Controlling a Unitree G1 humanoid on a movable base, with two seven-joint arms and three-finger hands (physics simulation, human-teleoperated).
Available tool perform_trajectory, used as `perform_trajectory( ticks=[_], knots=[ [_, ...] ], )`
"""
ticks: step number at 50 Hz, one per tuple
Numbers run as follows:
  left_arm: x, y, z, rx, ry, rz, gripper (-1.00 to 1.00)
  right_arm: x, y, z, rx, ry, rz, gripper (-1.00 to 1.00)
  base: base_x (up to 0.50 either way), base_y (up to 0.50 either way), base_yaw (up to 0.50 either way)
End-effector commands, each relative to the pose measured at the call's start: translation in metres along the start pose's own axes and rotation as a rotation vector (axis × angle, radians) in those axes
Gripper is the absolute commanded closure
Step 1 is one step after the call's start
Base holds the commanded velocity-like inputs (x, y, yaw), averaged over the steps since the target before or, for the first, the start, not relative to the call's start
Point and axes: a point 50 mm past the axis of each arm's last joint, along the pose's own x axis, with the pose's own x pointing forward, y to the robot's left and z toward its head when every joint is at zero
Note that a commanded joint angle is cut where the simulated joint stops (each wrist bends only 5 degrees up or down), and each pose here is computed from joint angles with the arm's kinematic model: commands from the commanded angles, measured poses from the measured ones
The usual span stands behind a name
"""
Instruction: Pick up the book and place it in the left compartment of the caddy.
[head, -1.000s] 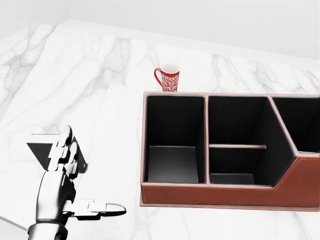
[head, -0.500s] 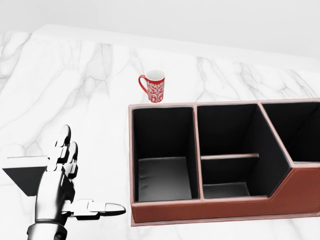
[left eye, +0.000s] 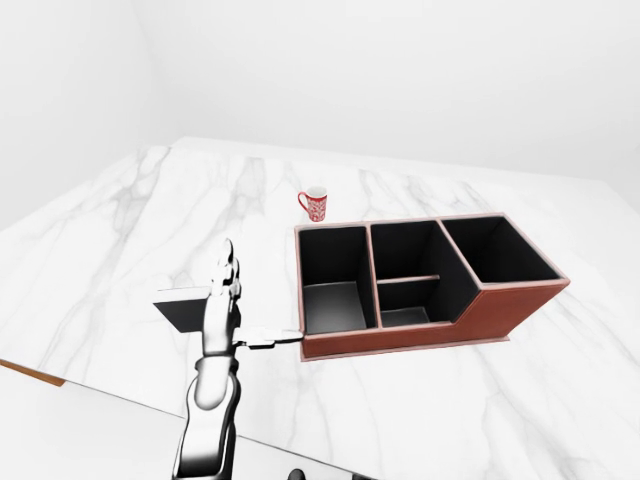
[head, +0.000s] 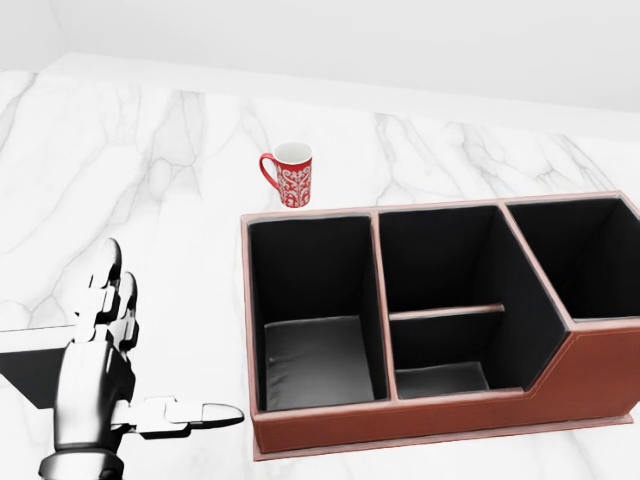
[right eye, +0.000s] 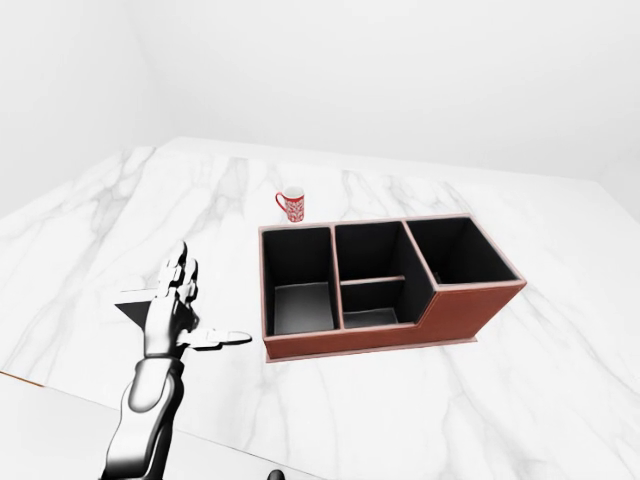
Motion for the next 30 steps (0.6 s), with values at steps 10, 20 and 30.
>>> perform_trajectory(
  ticks=[10, 20, 30],
  knots=[
    [-0.007, 0.012, 0.020, 0.178, -0.101, 0.183, -1.00, 0.000, 0.000, 0.001, -0.006, 0.000, 0.001, -1.00, 0.00, 0.00, 0.00],
    [-0.008, 0.032, 0.034, 0.310, -0.178, 0.383, -1.00, 0.000, -0.002, 0.003, 0.000, -0.009, -0.012, -1.00, 0.00, 0.00, 0.00],
    [-0.010, 0.044, 0.045, 0.405, -0.237, 0.490, -1.00, 0.000, -0.001, 0.001, -0.004, -0.002, -0.007, -1.00, 0.00, 0.00, 0.00]
  ],
)
